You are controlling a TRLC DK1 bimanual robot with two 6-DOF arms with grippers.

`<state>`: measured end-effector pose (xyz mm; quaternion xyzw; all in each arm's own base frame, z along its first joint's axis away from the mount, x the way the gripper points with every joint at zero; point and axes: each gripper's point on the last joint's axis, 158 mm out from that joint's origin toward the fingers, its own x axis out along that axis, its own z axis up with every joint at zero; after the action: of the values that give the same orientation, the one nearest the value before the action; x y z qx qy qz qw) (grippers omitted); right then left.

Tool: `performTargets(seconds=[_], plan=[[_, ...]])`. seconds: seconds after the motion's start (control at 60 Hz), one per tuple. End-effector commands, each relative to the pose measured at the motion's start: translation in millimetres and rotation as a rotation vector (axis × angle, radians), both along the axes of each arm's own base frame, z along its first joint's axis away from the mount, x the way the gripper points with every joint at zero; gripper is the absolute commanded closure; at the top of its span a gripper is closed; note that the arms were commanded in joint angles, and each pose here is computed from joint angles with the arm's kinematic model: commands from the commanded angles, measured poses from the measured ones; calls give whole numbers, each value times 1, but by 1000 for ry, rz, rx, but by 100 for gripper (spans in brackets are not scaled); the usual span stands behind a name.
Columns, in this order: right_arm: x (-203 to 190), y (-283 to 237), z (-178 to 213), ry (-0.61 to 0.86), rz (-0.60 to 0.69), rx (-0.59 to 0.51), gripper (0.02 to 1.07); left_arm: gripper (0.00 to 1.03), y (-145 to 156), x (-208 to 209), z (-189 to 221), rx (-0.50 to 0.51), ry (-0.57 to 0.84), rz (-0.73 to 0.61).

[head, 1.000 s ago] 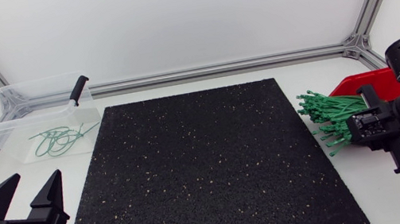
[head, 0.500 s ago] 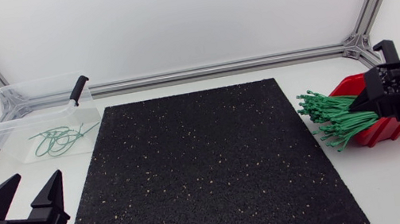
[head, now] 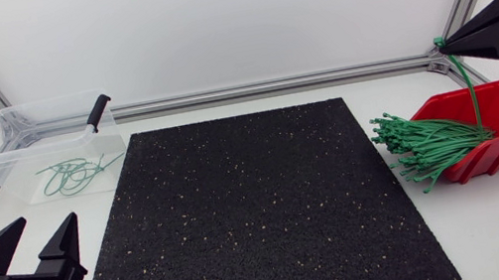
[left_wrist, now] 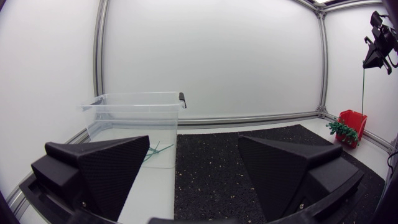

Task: Take a green cable tie from the red box, thread the tail through the head to close it, then place it in the transparent bin on the left.

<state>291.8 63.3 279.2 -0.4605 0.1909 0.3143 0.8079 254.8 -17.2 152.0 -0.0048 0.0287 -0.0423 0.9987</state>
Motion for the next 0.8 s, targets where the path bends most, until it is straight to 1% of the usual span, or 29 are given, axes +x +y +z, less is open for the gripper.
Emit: performTargets(seconds=[0.0, 0.083, 0.15, 0.233, 0.3, 0.417, 0.517, 0.617, 0.683, 0.75, 0.783], plan=[[-4, 12, 22, -18, -31, 93, 101, 4, -2, 0, -27, -24, 68, -8], [-9, 23, 33, -41, -27, 135, 101, 4, -2, 0, -27, -24, 68, -8], [-15, 32, 35, -26, -23, 153, 101, 4, -2, 0, -27, -24, 70, -8], [-24, 48, 40, -8, -13, 200, 101, 4, -3, 0, -27, -24, 70, -10], [-26, 54, 36, 10, -41, 205, 101, 4, -4, 0, -27, -24, 70, -13], [-40, 84, 16, 44, -29, 160, 101, 4, -4, 0, -27, -24, 70, -13], [-49, 105, 6, 72, -6, 166, 101, 4, -4, 0, -27, -24, 70, -13], [-49, 114, -6, 150, -38, 197, 101, 4, -3, 0, -27, -24, 70, -11], [-57, 124, -11, 177, -11, 207, 101, 4, -3, 0, -27, -24, 71, -10], [-79, 140, -18, 303, 31, 250, 101, 4, -3, 0, -27, -24, 71, -11], [-79, 143, -19, 303, 40, 254, 101, 4, -3, 0, -27, -24, 71, -11]])
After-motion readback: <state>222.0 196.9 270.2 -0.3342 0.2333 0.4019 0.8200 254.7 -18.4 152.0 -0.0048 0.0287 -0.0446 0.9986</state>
